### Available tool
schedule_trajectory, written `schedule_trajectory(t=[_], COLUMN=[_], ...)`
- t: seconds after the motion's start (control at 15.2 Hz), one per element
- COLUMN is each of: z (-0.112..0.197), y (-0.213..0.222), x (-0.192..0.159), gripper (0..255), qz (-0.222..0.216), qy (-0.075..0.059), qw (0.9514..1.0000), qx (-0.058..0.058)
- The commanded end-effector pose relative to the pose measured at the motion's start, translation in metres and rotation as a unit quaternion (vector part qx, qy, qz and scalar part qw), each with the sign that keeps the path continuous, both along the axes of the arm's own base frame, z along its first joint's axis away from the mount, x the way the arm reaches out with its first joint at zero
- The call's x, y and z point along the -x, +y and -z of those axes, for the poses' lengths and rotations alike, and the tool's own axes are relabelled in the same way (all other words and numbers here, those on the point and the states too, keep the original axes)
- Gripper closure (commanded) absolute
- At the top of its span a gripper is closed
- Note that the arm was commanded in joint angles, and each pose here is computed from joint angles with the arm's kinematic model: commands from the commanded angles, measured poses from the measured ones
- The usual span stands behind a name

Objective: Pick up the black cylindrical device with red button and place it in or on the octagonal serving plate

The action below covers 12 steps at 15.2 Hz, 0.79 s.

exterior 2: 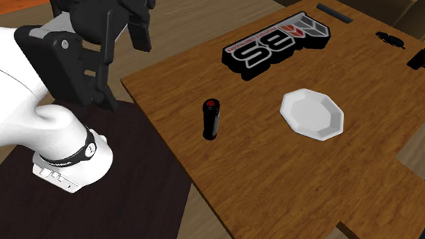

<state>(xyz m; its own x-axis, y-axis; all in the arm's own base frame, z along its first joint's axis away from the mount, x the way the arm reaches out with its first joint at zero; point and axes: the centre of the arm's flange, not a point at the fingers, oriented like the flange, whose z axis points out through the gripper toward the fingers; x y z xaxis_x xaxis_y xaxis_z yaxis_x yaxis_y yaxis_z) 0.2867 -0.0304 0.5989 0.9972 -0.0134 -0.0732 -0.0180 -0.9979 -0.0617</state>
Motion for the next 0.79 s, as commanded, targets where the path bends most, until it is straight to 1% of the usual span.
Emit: schedule_trajectory(t=[0.0, 0.73], z=[0.0, 0.11], y=[0.0, 0.091], x=[0.0, -0.026], gripper=[0, 0], qz=[0.0, 0.041], qy=[0.0, -0.034], qw=[1.0, 0.9984], qx=[0.0, 0.016])
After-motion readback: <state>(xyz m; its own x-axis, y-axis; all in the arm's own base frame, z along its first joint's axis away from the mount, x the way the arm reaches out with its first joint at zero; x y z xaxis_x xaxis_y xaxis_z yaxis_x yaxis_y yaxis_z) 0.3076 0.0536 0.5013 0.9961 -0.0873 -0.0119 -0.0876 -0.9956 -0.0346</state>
